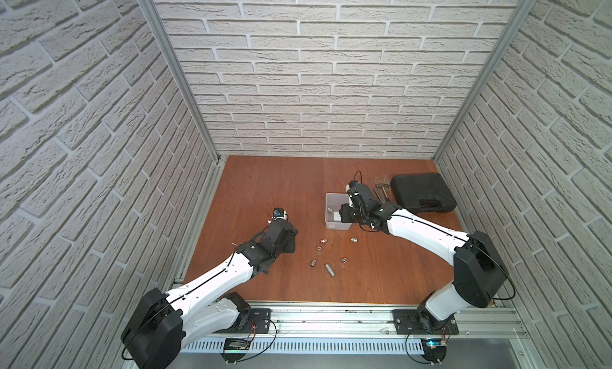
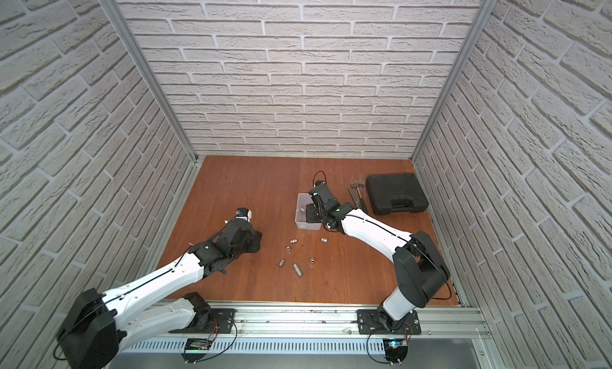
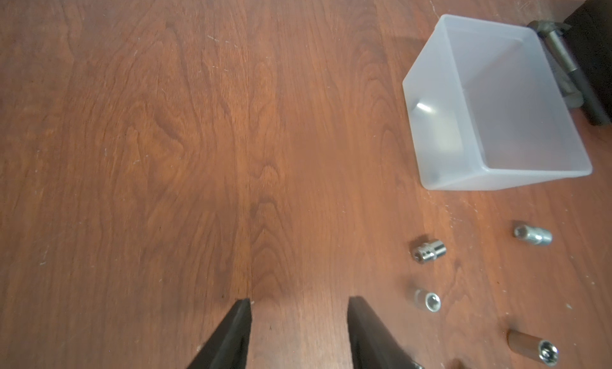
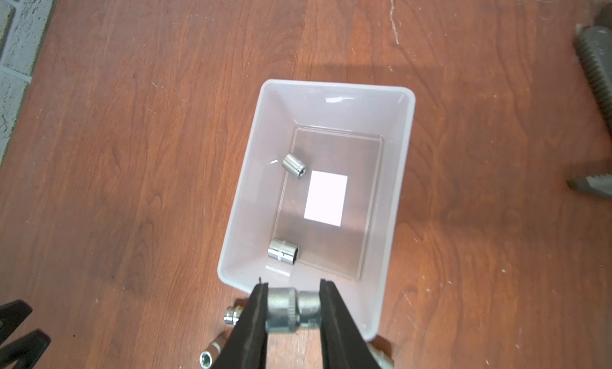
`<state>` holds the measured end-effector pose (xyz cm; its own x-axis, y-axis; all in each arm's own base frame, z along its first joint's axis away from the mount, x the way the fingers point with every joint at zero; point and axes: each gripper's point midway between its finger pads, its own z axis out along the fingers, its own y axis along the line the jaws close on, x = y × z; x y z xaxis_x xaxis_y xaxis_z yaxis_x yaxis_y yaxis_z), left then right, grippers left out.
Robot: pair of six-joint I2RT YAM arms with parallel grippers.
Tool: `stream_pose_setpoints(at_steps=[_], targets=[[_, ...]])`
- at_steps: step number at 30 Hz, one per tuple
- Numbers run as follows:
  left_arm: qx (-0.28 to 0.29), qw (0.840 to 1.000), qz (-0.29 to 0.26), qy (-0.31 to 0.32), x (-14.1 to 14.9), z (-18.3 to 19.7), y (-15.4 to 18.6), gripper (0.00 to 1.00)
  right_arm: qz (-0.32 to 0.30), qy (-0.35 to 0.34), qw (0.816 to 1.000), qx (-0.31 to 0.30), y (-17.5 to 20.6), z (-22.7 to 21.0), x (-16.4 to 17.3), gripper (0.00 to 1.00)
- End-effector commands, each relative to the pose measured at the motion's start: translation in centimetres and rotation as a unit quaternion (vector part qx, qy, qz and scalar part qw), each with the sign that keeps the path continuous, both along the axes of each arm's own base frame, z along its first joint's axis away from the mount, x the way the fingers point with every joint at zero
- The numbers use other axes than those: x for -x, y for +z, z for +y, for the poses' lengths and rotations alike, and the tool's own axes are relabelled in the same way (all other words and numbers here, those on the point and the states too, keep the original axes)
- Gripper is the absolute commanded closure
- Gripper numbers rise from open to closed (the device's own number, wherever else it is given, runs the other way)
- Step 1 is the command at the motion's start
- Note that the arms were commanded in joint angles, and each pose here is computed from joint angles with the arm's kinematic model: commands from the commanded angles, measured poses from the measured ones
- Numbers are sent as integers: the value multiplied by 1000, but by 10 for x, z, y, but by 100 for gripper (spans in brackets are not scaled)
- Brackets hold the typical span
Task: Put the socket on the desktop into the storage box
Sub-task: Place the socket head in the storage box.
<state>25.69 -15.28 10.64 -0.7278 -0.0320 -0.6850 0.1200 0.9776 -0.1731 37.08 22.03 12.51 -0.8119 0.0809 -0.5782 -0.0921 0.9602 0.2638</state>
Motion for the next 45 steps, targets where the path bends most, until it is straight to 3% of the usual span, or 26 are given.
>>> stream_pose_setpoints(at_steps=[1,10,19,27,38,45], targets=[[5,1000,-5,4,-7,-2,4,47,-18,-9,1000,-23,8,2,-22,98],[40,999,1,-14,-17,-21,2,49,8,-21,1000,-12,2,-13,-25,98],[65,998,2,17,-11,0,-7,45,17,-23,999,-19,-4,-4,-40,98],[83,996,33,16,-15,-5,-29,49,38,-12,999,-28,-22,6,-46,96],[92,995,34,15,-21,-12,-28,48,21,1,1000,-22,-10,9,-53,58],[94,995,39,12,-20,-14,-27,49,3,3,1000,-31,11,6,-44,49]])
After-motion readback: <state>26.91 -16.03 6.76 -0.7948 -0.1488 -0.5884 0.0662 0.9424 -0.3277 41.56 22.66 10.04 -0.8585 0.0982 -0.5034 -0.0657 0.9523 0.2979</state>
